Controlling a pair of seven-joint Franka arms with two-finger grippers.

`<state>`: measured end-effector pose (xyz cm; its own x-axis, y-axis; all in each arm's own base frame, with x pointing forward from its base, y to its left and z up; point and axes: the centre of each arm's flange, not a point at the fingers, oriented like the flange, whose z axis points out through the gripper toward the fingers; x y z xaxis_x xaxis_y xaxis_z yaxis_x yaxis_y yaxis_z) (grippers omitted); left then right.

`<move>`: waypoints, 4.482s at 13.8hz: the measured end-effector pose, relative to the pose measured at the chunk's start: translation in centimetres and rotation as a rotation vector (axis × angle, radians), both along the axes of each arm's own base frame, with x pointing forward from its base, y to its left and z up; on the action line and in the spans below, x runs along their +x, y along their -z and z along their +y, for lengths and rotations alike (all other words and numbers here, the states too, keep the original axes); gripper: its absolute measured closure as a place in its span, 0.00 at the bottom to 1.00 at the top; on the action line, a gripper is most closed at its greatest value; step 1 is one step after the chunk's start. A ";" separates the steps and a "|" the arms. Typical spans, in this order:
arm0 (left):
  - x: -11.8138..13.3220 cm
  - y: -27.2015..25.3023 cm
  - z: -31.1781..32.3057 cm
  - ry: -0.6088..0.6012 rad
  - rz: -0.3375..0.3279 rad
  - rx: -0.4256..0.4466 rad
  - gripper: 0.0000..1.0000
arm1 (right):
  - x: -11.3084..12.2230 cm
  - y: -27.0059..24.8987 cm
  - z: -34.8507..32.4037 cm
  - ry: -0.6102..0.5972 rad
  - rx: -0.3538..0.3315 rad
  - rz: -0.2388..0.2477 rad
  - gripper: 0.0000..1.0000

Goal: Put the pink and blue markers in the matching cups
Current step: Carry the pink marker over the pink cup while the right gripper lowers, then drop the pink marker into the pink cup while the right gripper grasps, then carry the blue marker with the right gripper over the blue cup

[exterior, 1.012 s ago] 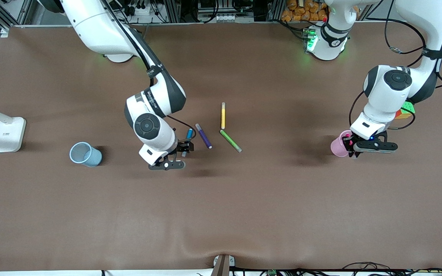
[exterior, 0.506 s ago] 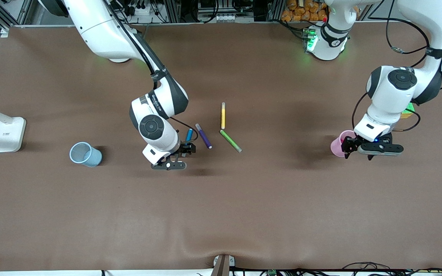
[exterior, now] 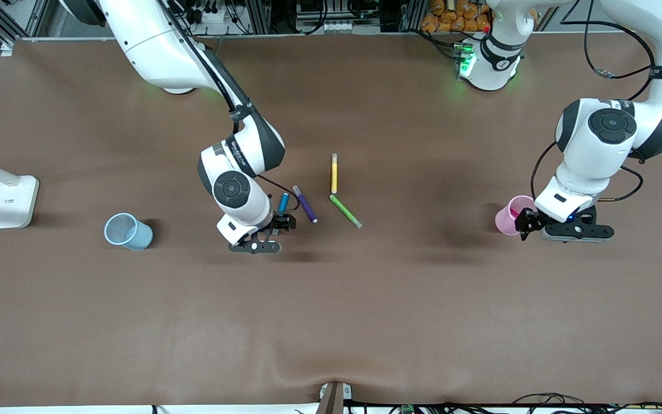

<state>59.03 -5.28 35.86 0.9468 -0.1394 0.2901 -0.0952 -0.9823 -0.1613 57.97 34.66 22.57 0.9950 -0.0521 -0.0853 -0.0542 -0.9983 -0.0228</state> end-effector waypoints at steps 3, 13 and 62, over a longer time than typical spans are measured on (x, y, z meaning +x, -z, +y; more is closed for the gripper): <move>0.9 -2.0 -0.8 -0.005 0.016 0.013 0.00 | -1.1 1.8 0.2 0.003 -0.011 0.015 0.00; 1.9 -12.9 -3.1 -0.111 0.203 0.011 0.00 | -3.2 5.3 2.1 -0.013 -0.024 -0.016 0.00; -5.2 -30.0 0.9 -0.002 0.351 -0.082 0.00 | 8.4 -16.9 -33.1 -1.258 0.425 -0.220 0.83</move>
